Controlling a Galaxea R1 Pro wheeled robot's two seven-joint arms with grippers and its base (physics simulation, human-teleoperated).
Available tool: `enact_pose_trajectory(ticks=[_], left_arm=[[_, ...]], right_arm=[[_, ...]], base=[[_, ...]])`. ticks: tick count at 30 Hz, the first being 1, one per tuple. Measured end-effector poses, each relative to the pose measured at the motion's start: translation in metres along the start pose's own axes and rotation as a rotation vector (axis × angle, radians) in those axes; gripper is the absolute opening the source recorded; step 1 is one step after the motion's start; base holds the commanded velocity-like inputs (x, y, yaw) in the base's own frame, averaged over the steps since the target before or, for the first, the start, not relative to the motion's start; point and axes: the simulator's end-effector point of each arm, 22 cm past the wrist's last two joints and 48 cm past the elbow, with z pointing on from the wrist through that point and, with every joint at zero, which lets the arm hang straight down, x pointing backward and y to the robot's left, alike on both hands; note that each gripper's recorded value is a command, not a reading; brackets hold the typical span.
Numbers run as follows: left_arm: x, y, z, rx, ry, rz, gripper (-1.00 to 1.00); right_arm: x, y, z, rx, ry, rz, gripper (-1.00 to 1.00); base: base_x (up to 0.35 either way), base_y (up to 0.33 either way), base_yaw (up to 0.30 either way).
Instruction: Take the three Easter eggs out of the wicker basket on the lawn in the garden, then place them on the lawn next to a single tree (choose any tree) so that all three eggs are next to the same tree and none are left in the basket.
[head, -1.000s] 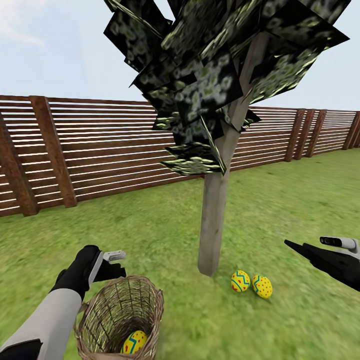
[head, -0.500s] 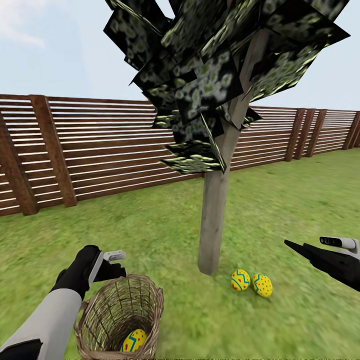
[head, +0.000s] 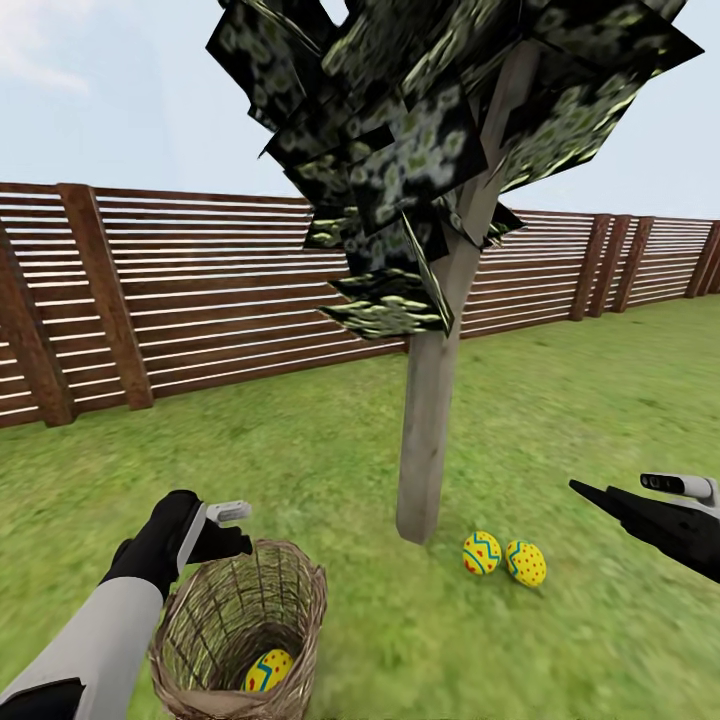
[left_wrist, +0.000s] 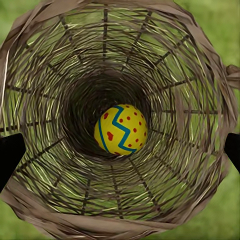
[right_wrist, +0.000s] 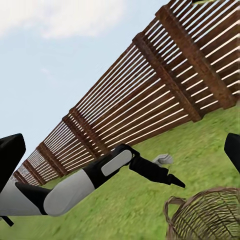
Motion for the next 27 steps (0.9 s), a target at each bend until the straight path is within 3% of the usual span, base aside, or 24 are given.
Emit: enact_pose_trajectory(ticks=[27], left_arm=[[-0.0027,0.0018,0.0026,-0.001,-0.016,-0.003,1.00]], right_arm=[[0.0040,-0.0040,-0.0040,0.011,0.003,0.002,1.00]], base=[[0.000,0.000,0.000]])
